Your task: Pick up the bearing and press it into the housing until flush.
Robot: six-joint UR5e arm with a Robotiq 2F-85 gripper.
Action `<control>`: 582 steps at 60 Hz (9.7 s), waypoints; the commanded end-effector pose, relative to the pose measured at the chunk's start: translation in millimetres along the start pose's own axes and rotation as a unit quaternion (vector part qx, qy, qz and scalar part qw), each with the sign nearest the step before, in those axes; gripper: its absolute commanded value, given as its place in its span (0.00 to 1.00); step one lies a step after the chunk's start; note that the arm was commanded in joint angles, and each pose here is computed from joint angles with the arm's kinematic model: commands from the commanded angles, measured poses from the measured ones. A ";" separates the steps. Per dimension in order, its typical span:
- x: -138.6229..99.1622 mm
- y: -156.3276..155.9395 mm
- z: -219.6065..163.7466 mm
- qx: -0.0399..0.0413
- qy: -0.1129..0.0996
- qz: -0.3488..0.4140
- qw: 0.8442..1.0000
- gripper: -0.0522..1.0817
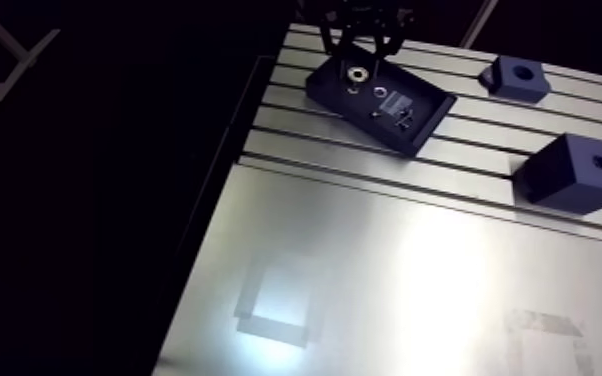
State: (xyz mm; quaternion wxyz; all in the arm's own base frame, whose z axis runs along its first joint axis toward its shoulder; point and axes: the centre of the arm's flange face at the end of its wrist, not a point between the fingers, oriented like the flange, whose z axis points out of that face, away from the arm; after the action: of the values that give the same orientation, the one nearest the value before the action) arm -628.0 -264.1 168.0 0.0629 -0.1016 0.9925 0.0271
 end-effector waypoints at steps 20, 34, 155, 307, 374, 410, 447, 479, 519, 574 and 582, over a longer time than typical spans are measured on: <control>-0.2 -3.1 2.4 0.000 -0.002 -0.002 1.000 0.46; -0.4 -3.1 2.5 0.000 -0.002 -0.002 1.000 0.48; -0.3 -3.9 0.8 -0.001 -0.001 -0.003 1.000 0.52; -5.7 297.7 -100.5 -0.008 0.040 0.121 0.992 0.59; 5.1 297.2 -49.8 -0.002 0.025 0.127 0.992 0.59; 4.0 290.7 -29.5 0.005 0.013 0.124 0.992 0.59; 4.0 284.2 -15.7 0.003 0.008 0.120 0.993 0.59; 4.8 285.0 -9.6 0.004 0.005 0.120 0.993 0.59; 5.0 285.1 -8.4 0.003 0.004 0.119 0.993 0.59; 6.2 285.3 -4.2 0.004 0.001 0.120 0.993 0.59; 6.7 285.4 -3.7 0.004 0.001 0.119 0.993 0.59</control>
State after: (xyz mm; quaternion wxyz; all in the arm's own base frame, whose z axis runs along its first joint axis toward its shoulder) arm -693.3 13.4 183.9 0.0580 0.0176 0.9977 0.0303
